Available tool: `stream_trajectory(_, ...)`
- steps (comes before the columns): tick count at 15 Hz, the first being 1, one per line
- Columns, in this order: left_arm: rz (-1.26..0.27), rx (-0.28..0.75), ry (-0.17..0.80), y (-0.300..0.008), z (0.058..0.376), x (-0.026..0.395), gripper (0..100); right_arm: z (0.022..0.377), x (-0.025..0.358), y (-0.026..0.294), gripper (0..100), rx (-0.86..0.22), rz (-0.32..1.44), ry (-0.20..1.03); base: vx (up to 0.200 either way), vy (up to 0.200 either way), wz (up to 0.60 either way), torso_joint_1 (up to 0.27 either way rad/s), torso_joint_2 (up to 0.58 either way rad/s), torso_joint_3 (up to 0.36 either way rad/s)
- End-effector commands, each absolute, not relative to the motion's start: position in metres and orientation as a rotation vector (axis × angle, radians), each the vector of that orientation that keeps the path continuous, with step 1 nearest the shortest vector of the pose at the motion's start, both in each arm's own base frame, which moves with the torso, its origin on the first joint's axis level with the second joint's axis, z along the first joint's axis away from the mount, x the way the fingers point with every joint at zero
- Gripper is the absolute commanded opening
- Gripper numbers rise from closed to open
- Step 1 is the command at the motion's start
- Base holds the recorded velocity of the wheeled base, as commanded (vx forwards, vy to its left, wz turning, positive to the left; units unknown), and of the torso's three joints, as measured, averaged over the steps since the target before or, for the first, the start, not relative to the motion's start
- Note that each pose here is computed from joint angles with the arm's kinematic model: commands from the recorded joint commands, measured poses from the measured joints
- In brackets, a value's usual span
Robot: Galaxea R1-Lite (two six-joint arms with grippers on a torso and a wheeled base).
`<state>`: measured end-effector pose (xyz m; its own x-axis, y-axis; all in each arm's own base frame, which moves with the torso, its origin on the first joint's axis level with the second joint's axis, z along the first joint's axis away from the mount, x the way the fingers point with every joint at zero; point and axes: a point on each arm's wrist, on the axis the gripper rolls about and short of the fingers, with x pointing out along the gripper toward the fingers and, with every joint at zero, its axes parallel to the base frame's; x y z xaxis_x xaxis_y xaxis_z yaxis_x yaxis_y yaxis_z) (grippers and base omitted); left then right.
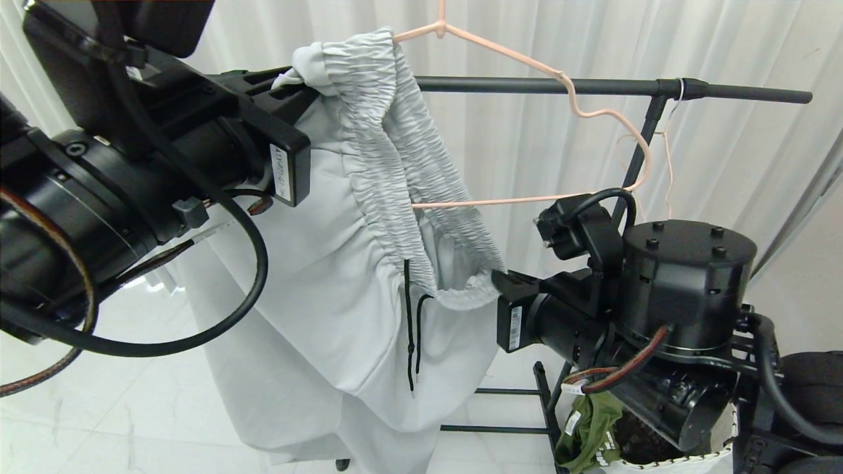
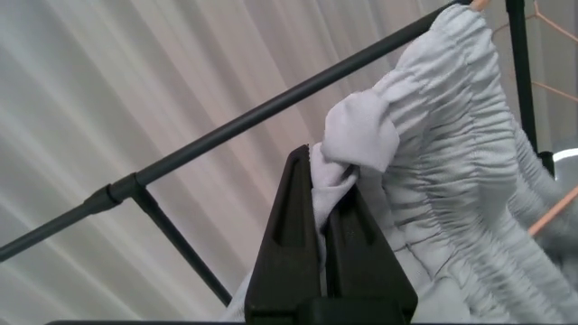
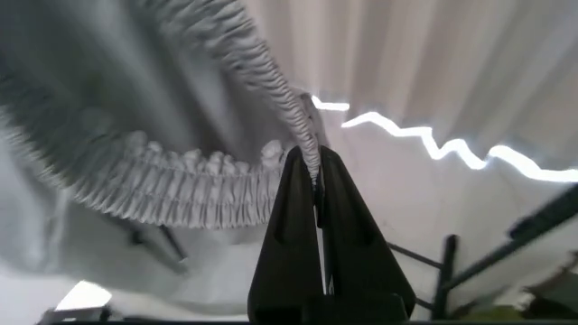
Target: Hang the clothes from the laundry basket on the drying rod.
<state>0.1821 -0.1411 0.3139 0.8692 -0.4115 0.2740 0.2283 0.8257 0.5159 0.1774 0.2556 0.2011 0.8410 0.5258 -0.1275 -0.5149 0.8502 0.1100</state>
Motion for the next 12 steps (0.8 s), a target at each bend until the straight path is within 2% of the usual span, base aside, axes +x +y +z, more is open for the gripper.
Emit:
stream_trajectory(1, -0.339, 0.501, -0.379, -0.139, 0.312, 0.184, 0, 0.21, 0.193, 0.236, 0, 0.087, 0.462, 0.125, 0.0, 0.0, 0.0, 0.0, 0.0, 0.0)
stream_trajectory(7, -0.316, 0.543, -0.343, -0.131, 0.3, 0.186, 0, 0.233, 0.221, 0.185, 0, 0.05, 0.293, 0.038, 0.0, 0.0, 0.0, 0.0, 0.0, 0.0)
stream_trajectory(12, -0.295, 0.602, -0.323, -0.12, 0.29, 0.18, 0, 0.236, 0.228, 0.176, 0, 0.027, 0.257, 0.026, 0.0, 0.0, 0.0, 0.0, 0.0, 0.0)
